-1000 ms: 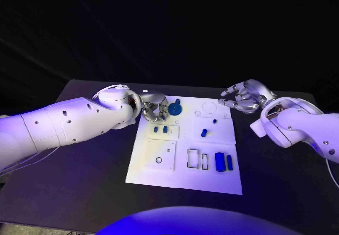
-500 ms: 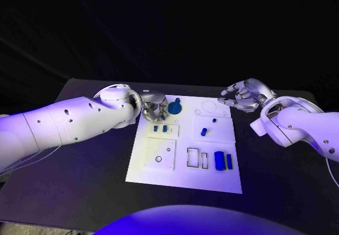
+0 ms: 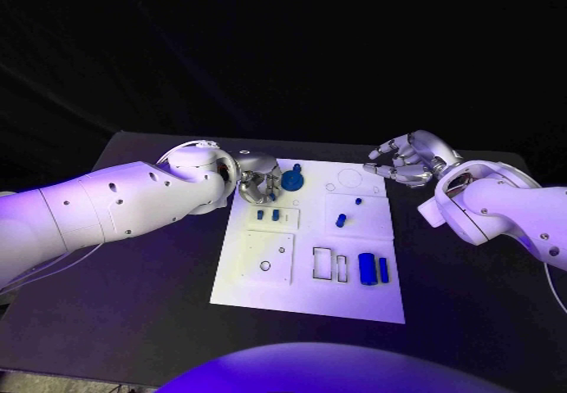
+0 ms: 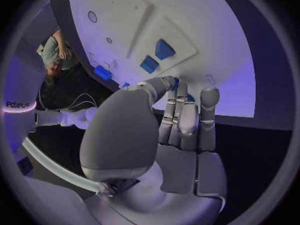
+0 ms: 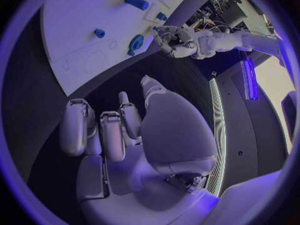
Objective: Assemble the parts on the task board
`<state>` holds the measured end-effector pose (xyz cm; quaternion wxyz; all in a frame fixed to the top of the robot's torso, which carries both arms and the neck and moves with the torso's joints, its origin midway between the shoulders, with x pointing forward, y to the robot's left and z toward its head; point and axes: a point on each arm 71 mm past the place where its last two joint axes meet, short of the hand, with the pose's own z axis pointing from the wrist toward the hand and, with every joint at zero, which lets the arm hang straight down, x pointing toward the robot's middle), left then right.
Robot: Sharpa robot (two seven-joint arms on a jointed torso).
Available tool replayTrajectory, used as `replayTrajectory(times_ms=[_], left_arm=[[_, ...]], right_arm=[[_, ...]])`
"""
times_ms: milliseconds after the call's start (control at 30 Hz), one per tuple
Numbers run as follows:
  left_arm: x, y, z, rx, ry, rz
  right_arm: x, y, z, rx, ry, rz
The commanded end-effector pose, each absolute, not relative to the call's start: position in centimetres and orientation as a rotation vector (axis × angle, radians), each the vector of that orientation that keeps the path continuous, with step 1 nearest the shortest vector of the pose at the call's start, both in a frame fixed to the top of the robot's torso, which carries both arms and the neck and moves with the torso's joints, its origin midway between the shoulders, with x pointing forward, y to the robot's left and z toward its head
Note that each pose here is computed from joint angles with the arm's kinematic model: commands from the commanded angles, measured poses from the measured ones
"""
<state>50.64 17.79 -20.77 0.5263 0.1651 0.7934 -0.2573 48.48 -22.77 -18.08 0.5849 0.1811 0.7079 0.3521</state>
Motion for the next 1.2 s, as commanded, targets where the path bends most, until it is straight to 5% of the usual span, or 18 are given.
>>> replayTrajectory(times_ms=[33,1200], left_arm=[[50.47,17.59,-21.10,0.417,1.925,-0.610],[50.44,17.11,-21.30,0.429,1.911,-0.614]], right_arm=[[48.46,-22.69,-18.07,0.413,1.650,0.826],[48.50,-22.68,-18.16,0.412,1.651,0.820]])
